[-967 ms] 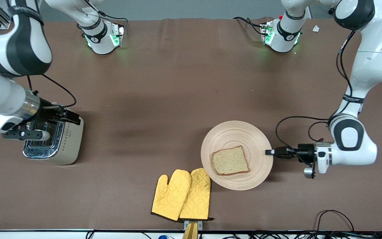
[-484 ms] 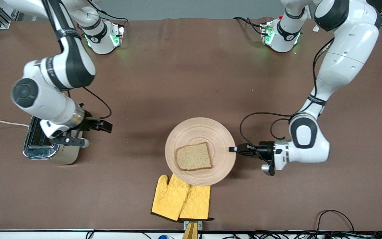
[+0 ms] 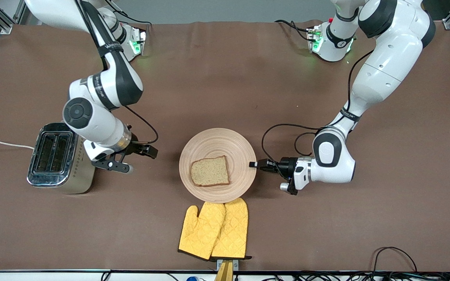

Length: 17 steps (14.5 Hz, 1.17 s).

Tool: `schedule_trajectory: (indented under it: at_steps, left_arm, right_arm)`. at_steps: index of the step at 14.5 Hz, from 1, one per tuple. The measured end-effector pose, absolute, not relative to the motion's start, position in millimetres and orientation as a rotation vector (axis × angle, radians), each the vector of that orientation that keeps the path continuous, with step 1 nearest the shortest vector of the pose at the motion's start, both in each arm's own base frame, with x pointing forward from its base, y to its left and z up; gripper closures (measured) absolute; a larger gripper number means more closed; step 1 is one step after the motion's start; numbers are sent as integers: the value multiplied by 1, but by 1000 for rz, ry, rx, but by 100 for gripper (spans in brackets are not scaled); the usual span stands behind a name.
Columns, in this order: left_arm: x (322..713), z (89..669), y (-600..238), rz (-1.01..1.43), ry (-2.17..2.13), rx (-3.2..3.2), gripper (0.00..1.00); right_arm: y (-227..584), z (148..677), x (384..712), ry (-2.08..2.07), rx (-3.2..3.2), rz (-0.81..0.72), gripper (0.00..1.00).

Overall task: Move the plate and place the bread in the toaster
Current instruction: 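Push the plate toward the table center with the left gripper while the right gripper approaches, then grasp the bread slice with the right gripper while the left gripper withdraws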

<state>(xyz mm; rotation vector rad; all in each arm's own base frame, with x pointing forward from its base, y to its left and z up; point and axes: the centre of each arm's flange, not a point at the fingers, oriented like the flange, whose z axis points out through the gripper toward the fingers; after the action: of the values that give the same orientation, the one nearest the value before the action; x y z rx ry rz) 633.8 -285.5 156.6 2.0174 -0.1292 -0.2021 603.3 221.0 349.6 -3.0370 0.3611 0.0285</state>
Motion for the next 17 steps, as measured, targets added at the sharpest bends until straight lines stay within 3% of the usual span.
schedule_trajectory:
  at_steps: [7,8,10,13,17]
  left_arm:
    - [598,123,-297,-274,-124,2054,90]
    - [596,123,-299,-276,-126,2054,85]
    - [600,127,-296,-261,-122,2057,65]
    - [628,153,-268,-164,-88,2071,37]
    - [679,194,-172,-3,-30,2131,0]
  right_arm:
    - [288,286,585,474,-2997,-8,0]
    - [301,278,581,478,-2998,-6,0]
    - [320,266,574,470,-3003,3,4]
    - [330,259,575,463,-3006,6,31]
    - [336,254,575,451,-3009,8,37]
